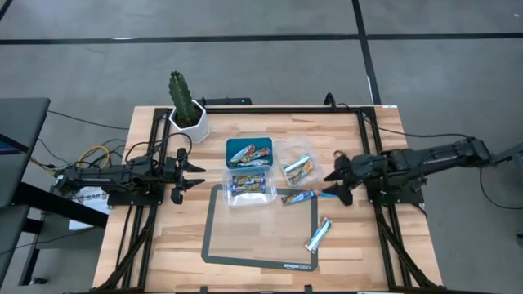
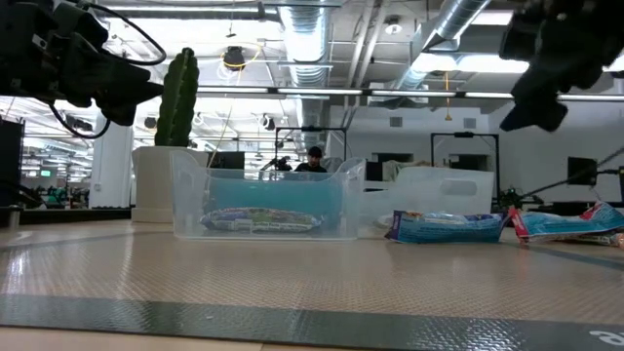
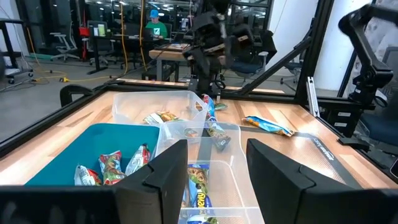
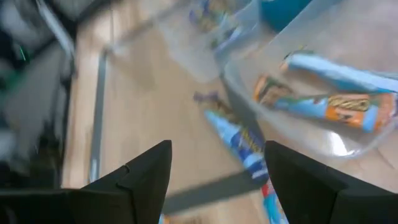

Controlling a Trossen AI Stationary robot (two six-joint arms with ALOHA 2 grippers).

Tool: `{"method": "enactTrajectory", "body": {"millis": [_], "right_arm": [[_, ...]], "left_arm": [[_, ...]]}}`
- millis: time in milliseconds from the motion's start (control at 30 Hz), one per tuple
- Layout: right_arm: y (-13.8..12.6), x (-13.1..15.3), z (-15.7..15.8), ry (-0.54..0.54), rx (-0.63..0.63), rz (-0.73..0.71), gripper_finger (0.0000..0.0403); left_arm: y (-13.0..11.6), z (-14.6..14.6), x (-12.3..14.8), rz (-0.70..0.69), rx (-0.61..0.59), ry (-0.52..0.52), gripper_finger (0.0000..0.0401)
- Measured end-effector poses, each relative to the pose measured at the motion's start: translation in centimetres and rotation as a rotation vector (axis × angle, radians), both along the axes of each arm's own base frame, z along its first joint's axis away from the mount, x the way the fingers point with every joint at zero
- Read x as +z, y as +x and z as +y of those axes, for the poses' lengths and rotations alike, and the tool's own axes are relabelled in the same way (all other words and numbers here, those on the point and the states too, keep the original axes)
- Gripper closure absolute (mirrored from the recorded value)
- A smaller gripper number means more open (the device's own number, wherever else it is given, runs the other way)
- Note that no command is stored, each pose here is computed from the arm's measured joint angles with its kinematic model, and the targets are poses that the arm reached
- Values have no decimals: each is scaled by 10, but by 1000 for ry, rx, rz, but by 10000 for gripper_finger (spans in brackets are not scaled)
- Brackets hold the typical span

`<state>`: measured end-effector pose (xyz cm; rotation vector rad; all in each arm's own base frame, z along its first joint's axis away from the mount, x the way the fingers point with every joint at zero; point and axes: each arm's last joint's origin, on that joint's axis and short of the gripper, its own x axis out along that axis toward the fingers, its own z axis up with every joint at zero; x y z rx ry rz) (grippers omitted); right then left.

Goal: Pick and place Granola Bars by type
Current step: Put the orange granola bar into the right transparent bin

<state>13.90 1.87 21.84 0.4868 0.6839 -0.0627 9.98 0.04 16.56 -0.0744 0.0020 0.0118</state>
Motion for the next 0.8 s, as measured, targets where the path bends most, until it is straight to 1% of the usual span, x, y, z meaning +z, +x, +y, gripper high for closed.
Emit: {"method": "enactTrajectory", "body": {"millis": [100,200,367,433,533,667,800], "right_arm": [[14,10,14,-60,114,108,154],[29,14,34,-127,253,191,154],[43,8,78,-254,529,260,154],[46,3,95,-293,619,285,154],[51,-3,118,-318,695,324,154],[60,-8,140,-355,758,369,154],[65,-12,151,-459,823,467,154]], "left_arm": [[0,0,0,0,0,0,243],[0,0,0,0,0,0,243],[0,0,0,0,0,0,243],[0,0,0,0,0,0,243],[0,0,0,0,0,0,243],[0,0,0,0,0,0,243],[0,0,0,0,0,0,243]]}}
